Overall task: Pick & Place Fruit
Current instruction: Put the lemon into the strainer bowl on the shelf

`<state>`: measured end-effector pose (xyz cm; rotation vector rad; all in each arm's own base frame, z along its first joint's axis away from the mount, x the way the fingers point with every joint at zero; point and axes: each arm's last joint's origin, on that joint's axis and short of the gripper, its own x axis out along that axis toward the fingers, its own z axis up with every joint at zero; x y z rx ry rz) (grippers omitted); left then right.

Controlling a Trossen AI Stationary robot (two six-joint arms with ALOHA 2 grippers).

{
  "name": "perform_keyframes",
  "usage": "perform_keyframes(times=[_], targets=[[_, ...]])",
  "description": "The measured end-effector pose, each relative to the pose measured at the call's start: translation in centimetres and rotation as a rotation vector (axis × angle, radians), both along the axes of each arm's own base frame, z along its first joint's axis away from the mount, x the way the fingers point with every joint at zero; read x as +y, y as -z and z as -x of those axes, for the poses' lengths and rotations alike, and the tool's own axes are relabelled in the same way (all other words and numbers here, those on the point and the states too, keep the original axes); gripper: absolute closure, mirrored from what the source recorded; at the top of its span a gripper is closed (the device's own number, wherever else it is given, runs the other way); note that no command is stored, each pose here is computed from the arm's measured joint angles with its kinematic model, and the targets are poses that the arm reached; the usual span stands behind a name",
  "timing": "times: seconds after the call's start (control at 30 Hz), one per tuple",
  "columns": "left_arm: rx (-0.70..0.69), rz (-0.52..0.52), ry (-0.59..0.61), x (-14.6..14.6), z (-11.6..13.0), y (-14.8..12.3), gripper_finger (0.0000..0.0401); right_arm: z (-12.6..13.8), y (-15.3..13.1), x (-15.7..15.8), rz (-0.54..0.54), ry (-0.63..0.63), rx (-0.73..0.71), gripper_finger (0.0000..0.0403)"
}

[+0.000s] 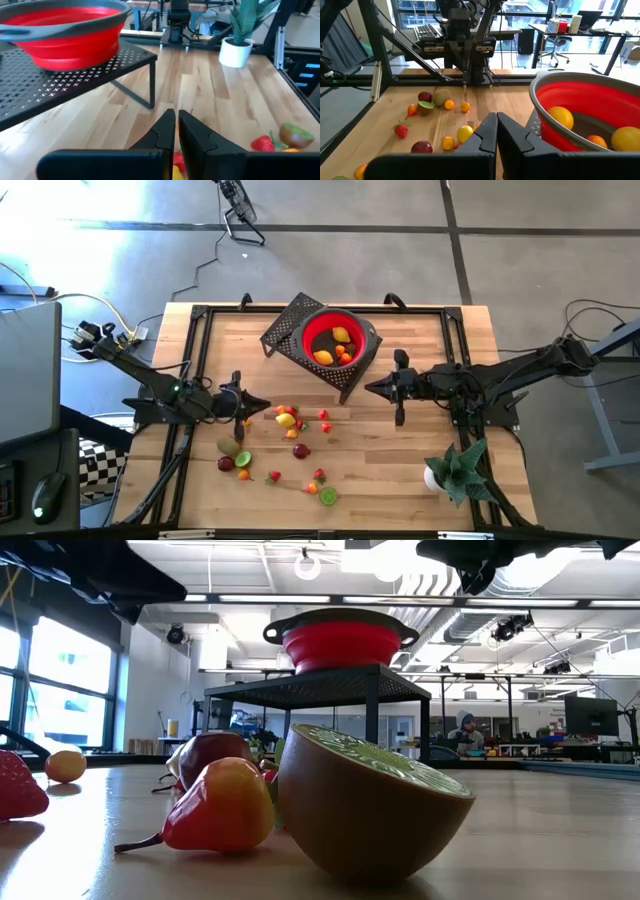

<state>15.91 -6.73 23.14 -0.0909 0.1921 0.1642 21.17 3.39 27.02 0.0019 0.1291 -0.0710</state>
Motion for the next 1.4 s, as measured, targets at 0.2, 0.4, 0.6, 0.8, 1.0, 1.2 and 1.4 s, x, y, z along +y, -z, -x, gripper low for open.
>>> perform_keyframes(times=[0.2,0.4,0.6,0.8,1.0,1.2,1.4], targets=[[-0.007,0.054,-0.012,-0.1,-0.2,-1.8,0.0382,0.0,0.0,0.0,0.001,0.001,0.0,0.0401],[0.06,-0.005,-0.007,-0.4,-0.7,-3.2,0.0382,0.1,0.5,0.0,-0.021,0.005,0.049,0.0401],[0.125,-0.033,0.008,-0.9,-1.7,-3.2,0.0382,0.2,1.0,-0.2,-0.019,0.064,0.098,0.0401],[0.225,-0.067,0.0,-1.4,-2.6,-3.0,0.0382,0.2,1.0,-0.3,-0.012,0.095,0.093,0.0401],[0.374,-0.07,-0.082,-1.3,-2.5,-2.8,0.0382,0.2,1.0,-0.3,-0.014,0.083,0.097,0.0401],[0.425,-0.026,-0.127,-1.1,-2.2,-2.5,0.0382,0.2,1.1,-0.3,-0.012,0.086,0.103,0.0401],[0.426,-0.007,-0.14,-1.1,-2.2,-2.4,0.0382,0.2,1.1,-0.3,-0.012,0.086,0.107,0.0401]])
